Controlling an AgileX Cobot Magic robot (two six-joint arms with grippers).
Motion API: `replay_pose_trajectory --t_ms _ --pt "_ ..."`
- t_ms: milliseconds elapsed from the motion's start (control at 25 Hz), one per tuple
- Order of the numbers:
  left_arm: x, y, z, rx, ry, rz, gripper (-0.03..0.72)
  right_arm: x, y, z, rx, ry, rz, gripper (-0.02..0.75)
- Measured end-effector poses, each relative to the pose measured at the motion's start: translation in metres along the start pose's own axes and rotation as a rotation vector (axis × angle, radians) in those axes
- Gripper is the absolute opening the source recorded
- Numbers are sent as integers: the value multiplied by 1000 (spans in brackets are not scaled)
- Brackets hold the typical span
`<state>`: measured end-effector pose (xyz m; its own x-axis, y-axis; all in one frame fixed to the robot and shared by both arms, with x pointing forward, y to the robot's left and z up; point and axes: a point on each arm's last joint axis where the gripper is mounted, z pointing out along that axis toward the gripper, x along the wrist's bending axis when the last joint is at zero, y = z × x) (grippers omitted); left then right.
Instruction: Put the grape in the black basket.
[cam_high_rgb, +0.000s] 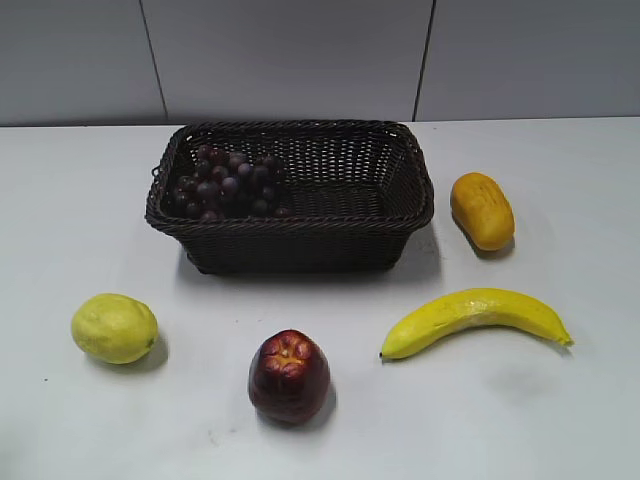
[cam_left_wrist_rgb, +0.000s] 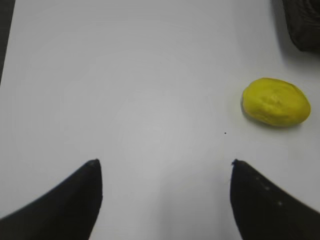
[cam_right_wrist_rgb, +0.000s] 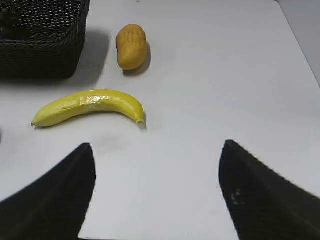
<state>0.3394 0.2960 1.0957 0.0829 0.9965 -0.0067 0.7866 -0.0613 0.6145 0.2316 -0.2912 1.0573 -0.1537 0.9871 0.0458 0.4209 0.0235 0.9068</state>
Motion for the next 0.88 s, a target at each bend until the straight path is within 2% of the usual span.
replay_pose_trajectory --t_ms 320,520,880 --pt "-4 -67 -16 -173 18 13 594 0 0 0 0 0 0 585" --pt "-3 -92 -8 -207 47 26 594 0 0 0 0 0 0 585" --pt "-2 -94 -6 -209 59 33 587 0 0 0 0 0 0 586"
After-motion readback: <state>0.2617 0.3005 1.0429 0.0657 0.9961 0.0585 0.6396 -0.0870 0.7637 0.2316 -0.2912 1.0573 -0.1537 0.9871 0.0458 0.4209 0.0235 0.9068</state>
